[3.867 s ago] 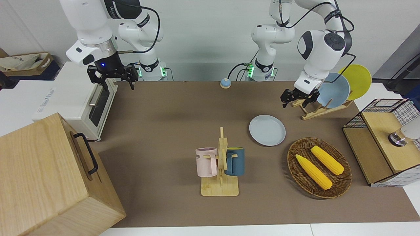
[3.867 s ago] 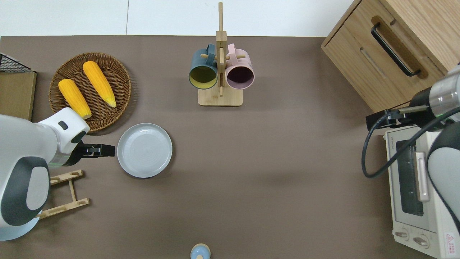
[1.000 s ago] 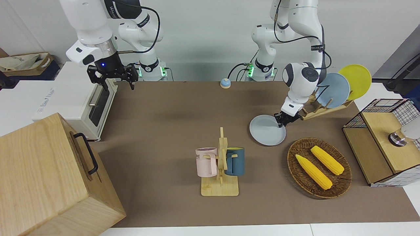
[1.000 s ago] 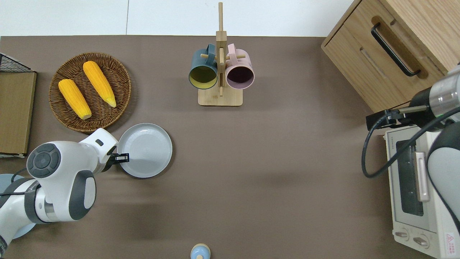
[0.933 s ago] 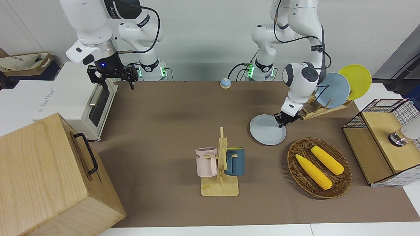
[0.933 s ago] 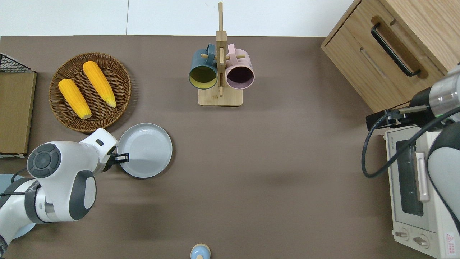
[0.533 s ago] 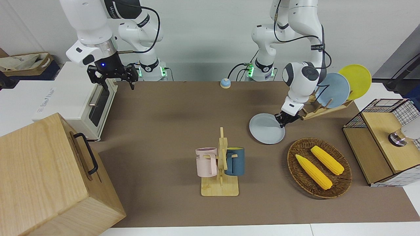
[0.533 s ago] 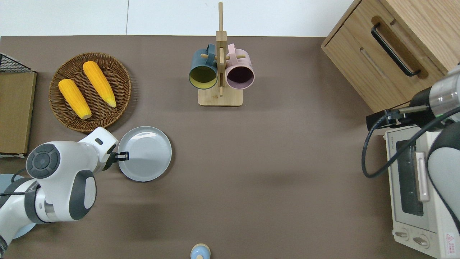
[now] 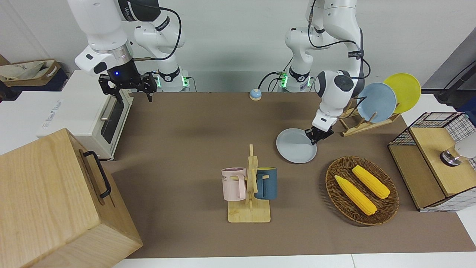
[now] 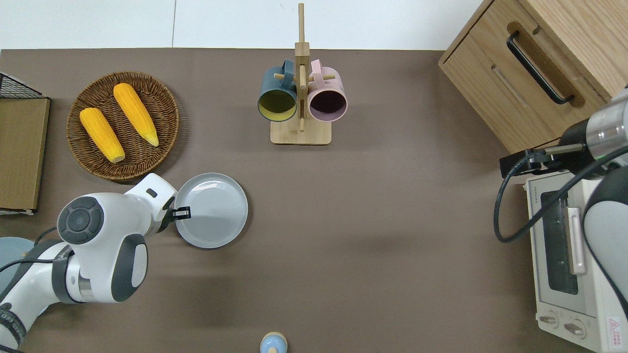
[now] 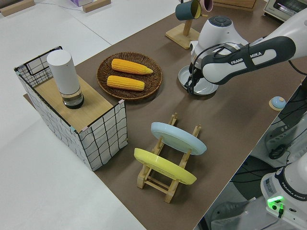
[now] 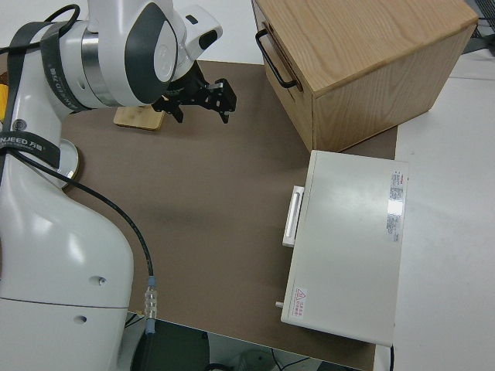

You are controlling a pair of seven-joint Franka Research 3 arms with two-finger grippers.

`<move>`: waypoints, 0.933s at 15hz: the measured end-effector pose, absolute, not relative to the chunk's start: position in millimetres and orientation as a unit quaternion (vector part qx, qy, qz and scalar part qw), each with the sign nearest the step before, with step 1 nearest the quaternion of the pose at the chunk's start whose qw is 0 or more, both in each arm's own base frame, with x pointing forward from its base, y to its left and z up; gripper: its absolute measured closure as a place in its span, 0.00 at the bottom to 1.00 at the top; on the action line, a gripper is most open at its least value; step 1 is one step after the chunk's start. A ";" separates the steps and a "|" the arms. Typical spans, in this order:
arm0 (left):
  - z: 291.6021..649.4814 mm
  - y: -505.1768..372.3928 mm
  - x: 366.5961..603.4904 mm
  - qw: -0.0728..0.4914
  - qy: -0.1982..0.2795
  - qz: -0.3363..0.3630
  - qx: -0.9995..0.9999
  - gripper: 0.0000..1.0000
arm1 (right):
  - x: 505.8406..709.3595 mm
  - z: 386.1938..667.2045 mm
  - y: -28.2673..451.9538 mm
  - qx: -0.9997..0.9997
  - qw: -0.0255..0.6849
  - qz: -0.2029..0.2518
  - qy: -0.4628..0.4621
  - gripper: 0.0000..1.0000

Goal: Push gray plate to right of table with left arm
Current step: 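Press the left gripper against the gray plate's edge nearest it, then push the gray plate with the left gripper across the table toward the toaster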

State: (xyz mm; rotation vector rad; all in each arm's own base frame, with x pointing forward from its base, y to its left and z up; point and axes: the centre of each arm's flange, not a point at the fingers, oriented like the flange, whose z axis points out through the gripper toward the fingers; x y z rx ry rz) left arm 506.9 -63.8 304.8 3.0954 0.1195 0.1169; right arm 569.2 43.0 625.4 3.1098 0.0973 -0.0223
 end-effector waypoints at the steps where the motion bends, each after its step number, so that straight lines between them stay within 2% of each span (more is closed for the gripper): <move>1: 304.7 -73.2 505.6 0.022 0.040 0.037 0.998 1.00 | 569.2 625.4 43.0 0.999 0.015 -0.007 0.031 0.01; 7: 303.8 -115.0 497.9 0.025 0.060 0.035 0.997 1.00 | 569.2 625.4 43.0 0.999 0.015 -0.007 0.031 0.01; 14: 302.3 -206.6 474.2 0.039 0.088 0.043 0.994 1.00 | 569.2 625.4 43.0 0.999 0.015 -0.007 0.031 0.01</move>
